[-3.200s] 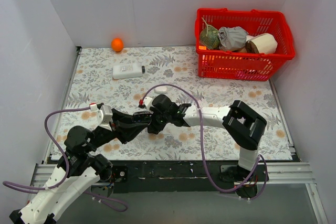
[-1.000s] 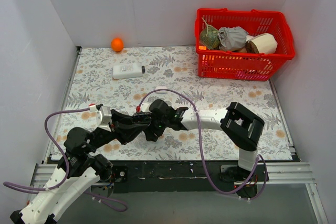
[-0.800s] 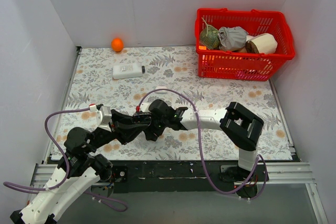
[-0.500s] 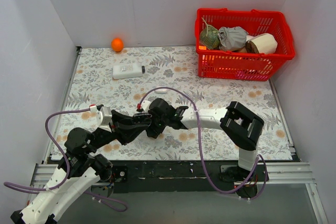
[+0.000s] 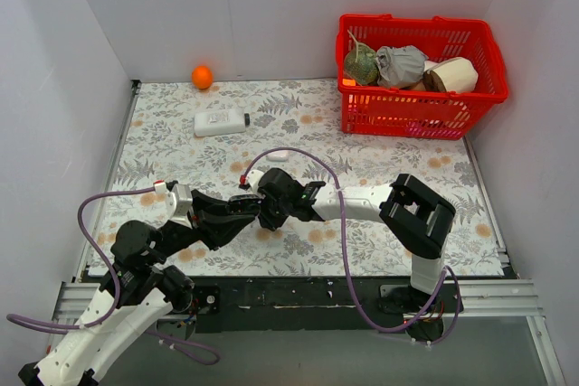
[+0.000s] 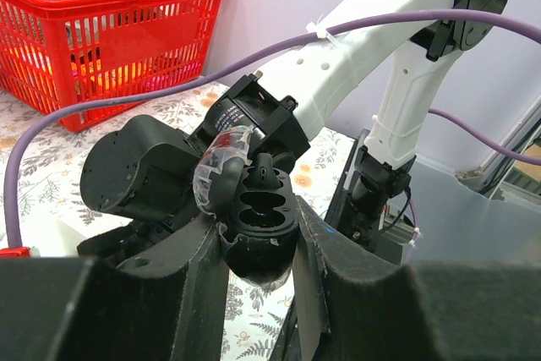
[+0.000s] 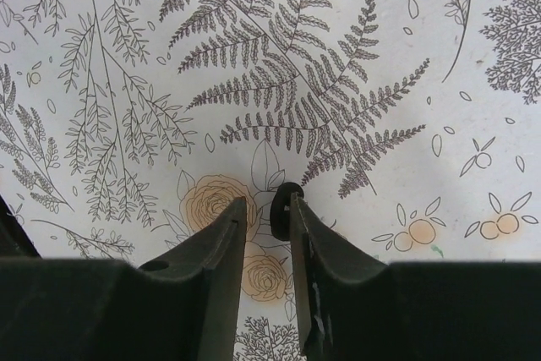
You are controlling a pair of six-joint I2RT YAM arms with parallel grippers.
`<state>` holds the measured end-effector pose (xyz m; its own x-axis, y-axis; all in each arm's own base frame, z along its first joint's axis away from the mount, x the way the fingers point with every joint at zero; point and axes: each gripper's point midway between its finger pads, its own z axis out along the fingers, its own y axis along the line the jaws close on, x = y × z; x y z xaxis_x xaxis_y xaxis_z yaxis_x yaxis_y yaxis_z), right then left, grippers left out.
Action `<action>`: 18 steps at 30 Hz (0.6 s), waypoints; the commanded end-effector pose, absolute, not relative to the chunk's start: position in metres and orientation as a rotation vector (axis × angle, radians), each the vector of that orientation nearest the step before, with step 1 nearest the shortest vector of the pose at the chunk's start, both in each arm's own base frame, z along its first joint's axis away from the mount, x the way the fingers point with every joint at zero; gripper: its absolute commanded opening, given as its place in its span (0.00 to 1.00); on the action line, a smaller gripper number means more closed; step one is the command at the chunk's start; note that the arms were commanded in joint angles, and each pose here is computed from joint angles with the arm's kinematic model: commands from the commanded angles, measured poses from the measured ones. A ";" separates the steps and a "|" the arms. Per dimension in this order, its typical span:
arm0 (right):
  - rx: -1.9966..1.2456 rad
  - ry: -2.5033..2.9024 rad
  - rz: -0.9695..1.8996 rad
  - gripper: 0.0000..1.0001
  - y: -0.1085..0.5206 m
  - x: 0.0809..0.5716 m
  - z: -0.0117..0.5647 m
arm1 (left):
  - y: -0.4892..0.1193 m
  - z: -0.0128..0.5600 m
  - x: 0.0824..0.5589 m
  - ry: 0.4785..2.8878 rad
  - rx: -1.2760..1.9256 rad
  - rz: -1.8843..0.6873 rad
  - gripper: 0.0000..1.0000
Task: Insert the wireless bluetooth earbuds into the charging case
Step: Pick up the earbud from the center of the board.
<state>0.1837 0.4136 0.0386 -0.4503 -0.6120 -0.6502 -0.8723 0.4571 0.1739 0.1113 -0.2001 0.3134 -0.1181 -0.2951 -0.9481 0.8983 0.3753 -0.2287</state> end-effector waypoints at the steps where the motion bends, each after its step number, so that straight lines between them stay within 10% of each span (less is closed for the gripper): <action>1: -1.204 2.228 0.637 0.31 0.413 0.194 0.038 | -0.200 0.314 0.110 1.294 0.614 -1.143 0.00; 8: -1.185 2.260 0.596 0.03 0.406 0.198 0.030 | -0.200 0.313 0.110 1.297 0.612 -1.145 0.00; 18: -0.986 2.157 0.707 0.01 0.372 0.208 0.092 | -0.198 0.318 0.110 1.280 0.607 -1.132 0.00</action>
<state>0.1952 0.3838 0.0414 -0.5090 -0.5665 -0.6481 -0.8229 0.5411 0.1733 0.1112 -0.2003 0.3103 -0.1273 -0.2957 -0.9468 0.8965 0.3740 -0.2374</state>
